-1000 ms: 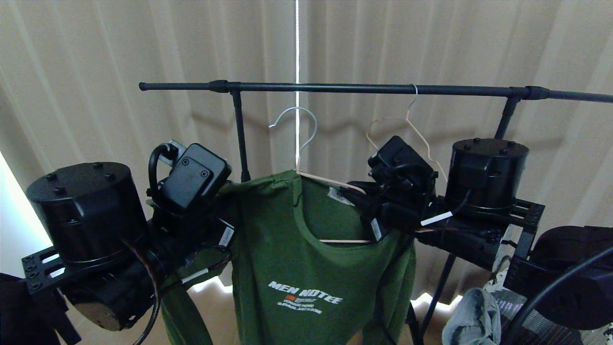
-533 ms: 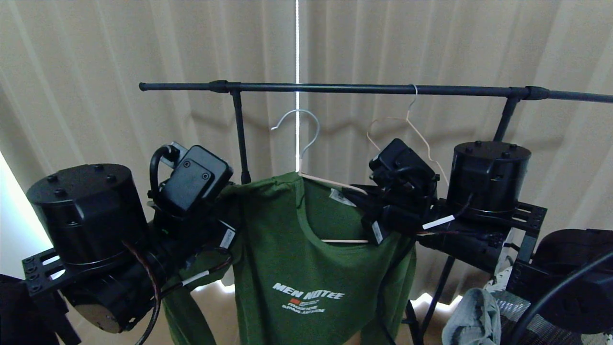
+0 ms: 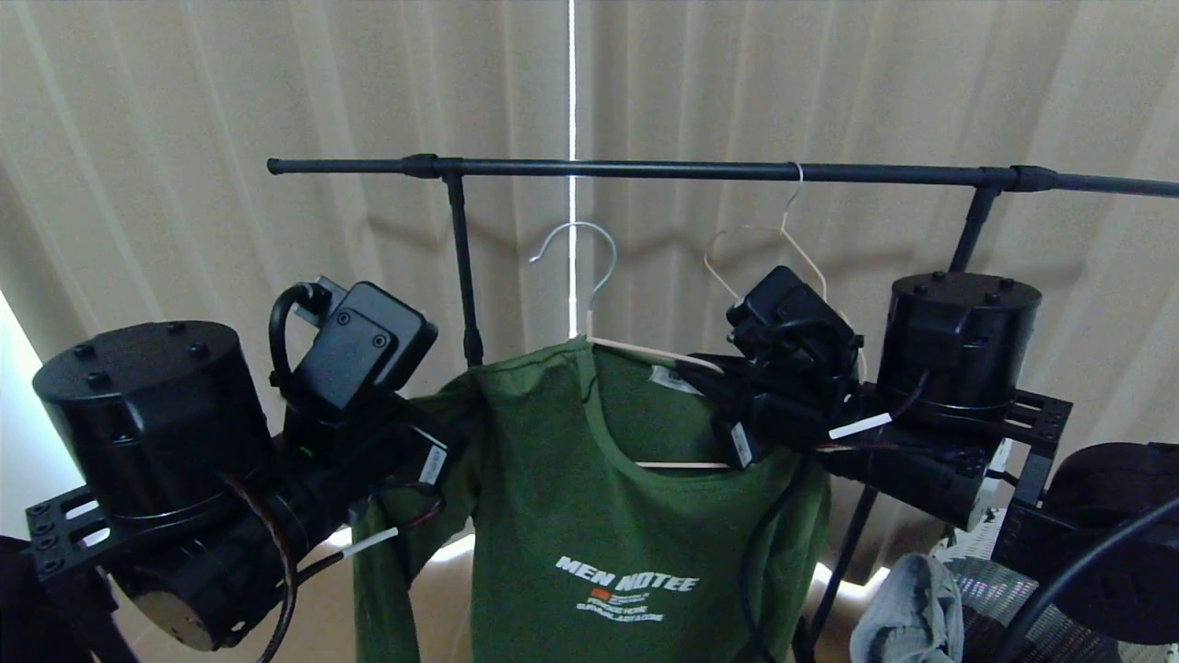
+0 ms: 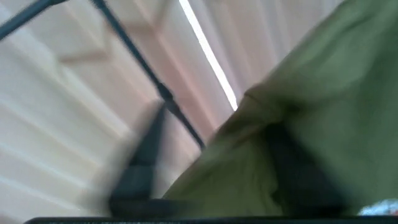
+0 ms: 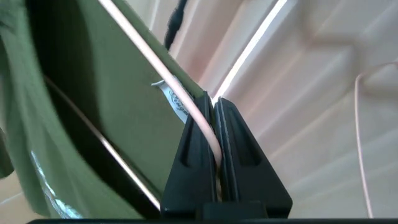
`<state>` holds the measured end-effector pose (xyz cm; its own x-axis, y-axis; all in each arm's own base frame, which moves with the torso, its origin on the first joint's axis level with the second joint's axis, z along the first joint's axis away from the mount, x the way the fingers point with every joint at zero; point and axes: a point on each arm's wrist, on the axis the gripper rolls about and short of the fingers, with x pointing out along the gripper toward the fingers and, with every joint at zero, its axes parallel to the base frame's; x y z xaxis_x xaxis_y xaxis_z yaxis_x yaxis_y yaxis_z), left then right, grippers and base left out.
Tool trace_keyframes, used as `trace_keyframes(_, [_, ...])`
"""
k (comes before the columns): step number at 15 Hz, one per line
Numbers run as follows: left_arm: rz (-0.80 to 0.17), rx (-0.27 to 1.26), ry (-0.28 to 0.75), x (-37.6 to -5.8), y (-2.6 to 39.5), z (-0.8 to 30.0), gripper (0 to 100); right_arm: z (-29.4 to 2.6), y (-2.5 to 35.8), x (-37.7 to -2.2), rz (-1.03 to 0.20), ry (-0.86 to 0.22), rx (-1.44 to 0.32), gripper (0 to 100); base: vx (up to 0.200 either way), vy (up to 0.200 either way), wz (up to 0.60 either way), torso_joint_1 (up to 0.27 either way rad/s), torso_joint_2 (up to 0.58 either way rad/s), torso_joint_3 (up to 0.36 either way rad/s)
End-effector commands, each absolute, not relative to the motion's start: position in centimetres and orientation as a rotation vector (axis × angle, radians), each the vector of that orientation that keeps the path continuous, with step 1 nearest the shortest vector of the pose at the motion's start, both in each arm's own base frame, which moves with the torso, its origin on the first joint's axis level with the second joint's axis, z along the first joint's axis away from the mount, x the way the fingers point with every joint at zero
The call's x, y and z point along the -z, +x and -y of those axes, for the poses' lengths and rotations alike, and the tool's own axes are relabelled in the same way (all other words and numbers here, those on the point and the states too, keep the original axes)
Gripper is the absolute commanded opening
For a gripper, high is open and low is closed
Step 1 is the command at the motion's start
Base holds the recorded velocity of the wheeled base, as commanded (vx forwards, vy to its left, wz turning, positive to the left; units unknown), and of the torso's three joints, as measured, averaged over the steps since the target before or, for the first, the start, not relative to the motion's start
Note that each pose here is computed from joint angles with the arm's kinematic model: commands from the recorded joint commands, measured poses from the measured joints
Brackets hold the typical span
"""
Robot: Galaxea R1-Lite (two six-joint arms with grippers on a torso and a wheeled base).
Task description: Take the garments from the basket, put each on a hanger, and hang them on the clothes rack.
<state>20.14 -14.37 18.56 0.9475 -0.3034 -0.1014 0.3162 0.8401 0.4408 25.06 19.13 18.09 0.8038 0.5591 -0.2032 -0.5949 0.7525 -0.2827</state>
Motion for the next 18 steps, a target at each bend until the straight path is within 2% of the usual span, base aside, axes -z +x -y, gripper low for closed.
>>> trace_keyframes(1, [-0.033,0.342,0.474,-18.3,19.4,13.9,100,-18.2,25.0,-18.3,-0.106,-0.342,-0.605,0,0.000,0.000,0.00,0.000,0.00,0.000])
trace_keyframes(8, [-0.071,0.342,0.447,-17.4,18.5,13.0,100,-14.3,24.7,-18.8,-0.118,-0.333,-0.501,0,0.000,0.000,0.00,0.000,0.00,0.000])
trace_keyframes(10, [-0.150,0.350,0.434,-15.5,18.0,12.2,100,-12.4,23.9,-19.3,-0.106,-0.323,-0.456,0,0.000,0.000,0.00,0.000,0.00,0.000])
trace_keyframes(12, [-0.181,0.349,0.402,-15.0,18.4,11.4,100,-11.6,23.1,-19.8,-0.090,-0.317,-0.443,0,0.000,0.000,0.00,0.000,0.00,0.000])
trace_keyframes(14, [-0.203,0.391,0.387,-14.6,19.2,10.5,100,-11.1,22.2,-20.2,-0.072,-0.309,-0.447,0,0.000,0.000,0.00,0.000,0.00,0.000])
trace_keyframes(18, [-0.207,0.511,0.376,-14.2,19.9,11.1,100,-10.7,21.4,-21.0,-0.038,-0.298,-0.448,0,0.000,0.000,0.00,0.000,0.00,0.000])
